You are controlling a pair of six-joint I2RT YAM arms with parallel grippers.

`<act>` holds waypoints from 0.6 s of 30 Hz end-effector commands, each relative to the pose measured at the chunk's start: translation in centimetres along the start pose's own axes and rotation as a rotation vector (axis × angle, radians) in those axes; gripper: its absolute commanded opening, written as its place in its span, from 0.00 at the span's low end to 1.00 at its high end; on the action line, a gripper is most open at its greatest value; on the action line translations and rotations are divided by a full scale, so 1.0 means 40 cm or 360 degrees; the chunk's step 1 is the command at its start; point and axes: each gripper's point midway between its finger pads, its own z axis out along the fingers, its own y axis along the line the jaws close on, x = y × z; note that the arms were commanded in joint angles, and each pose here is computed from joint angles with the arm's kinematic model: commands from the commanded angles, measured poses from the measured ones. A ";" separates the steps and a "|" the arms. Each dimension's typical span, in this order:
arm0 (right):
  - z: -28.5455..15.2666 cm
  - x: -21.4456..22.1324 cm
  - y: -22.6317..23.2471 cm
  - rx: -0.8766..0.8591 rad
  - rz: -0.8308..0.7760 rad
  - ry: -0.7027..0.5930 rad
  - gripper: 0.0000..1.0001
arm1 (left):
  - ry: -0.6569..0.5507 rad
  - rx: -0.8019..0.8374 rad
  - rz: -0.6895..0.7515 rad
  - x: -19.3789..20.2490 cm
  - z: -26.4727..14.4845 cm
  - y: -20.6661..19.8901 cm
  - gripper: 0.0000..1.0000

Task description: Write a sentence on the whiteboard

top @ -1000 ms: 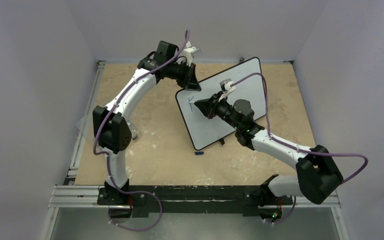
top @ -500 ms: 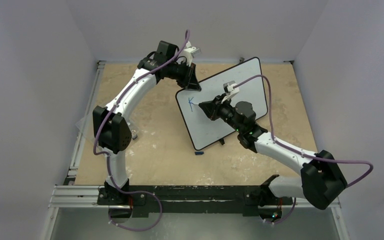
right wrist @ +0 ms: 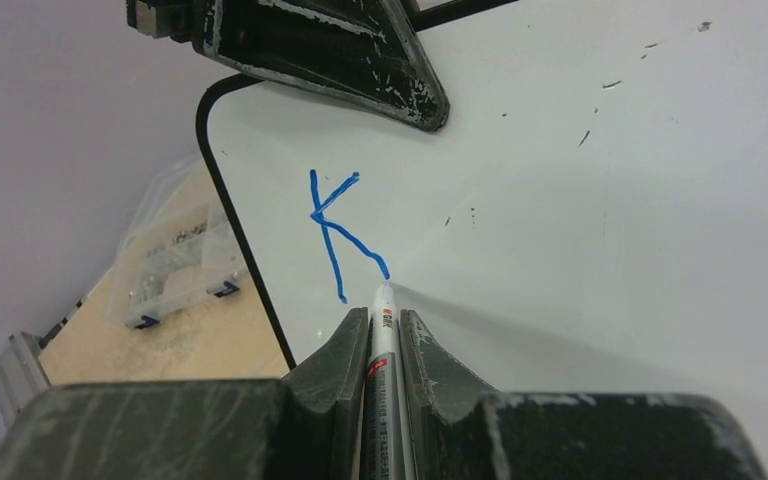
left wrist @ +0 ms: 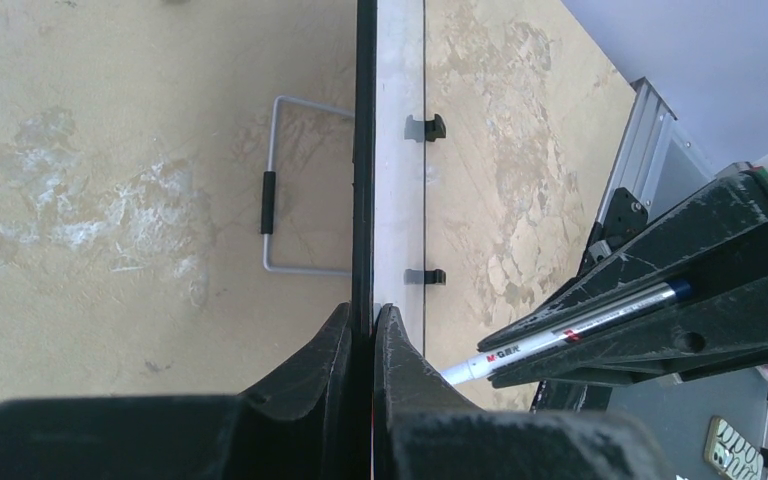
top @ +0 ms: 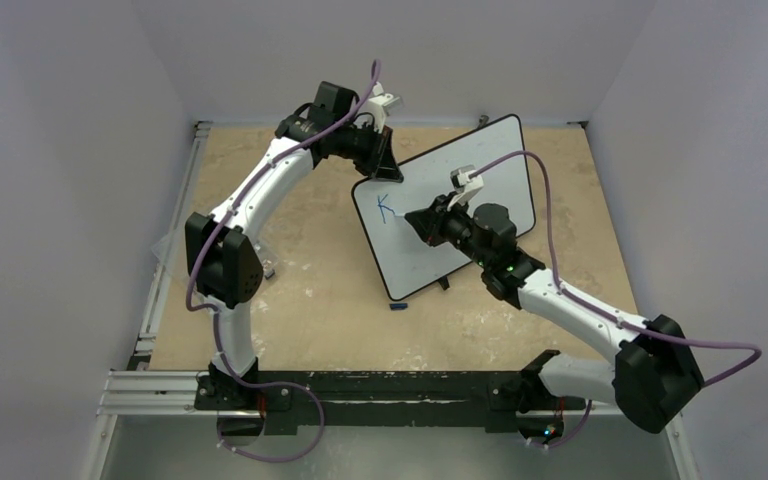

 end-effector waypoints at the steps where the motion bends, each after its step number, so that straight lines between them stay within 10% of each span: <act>1: -0.025 -0.109 0.066 -0.0112 -0.0028 -0.0107 0.00 | 0.0001 -0.0239 0.0230 -0.013 -0.030 0.047 0.00; 18: -0.051 -0.168 0.064 -0.0086 -0.0055 -0.0277 0.00 | -0.0052 -0.0193 0.0240 -0.026 -0.042 0.021 0.00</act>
